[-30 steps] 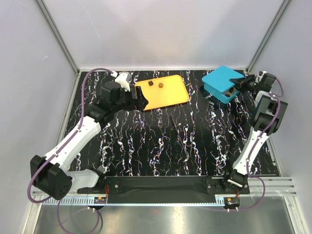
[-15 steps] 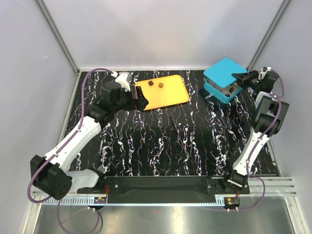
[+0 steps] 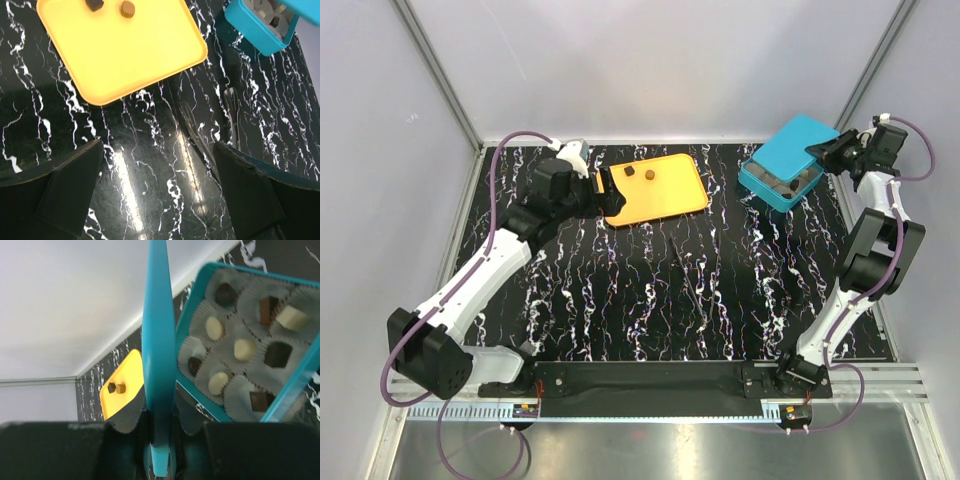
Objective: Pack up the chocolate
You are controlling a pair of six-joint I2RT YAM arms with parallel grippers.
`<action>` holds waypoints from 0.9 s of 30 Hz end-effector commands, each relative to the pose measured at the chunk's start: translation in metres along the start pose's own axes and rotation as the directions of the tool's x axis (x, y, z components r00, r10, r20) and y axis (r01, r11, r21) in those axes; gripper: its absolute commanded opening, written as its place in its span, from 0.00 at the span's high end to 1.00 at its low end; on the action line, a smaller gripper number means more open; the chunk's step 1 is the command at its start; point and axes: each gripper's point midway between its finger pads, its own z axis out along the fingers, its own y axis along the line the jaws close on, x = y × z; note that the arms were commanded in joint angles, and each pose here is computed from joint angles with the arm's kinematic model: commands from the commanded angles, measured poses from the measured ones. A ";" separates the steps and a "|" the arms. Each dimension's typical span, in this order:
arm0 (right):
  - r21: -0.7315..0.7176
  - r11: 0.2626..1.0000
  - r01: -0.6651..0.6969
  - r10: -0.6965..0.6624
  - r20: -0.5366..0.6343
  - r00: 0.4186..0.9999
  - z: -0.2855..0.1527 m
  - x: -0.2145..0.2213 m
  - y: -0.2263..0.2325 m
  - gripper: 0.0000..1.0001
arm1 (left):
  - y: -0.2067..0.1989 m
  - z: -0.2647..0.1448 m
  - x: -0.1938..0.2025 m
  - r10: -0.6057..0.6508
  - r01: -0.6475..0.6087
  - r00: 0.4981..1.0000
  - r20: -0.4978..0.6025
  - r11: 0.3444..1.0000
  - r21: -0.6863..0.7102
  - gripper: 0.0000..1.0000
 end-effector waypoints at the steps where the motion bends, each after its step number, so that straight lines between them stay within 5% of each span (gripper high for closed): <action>1: 0.034 0.998 0.055 -0.055 -0.014 0.998 -0.010 -0.002 0.007 1.00 | -0.013 -0.003 -0.028 -0.007 0.006 0.998 0.065 1.000 0.018 0.02; 27: -0.104 0.993 -0.052 0.035 -0.160 0.986 0.033 0.046 0.014 1.00 | -0.003 0.001 -0.012 0.019 -0.018 0.999 0.046 1.000 -0.004 0.02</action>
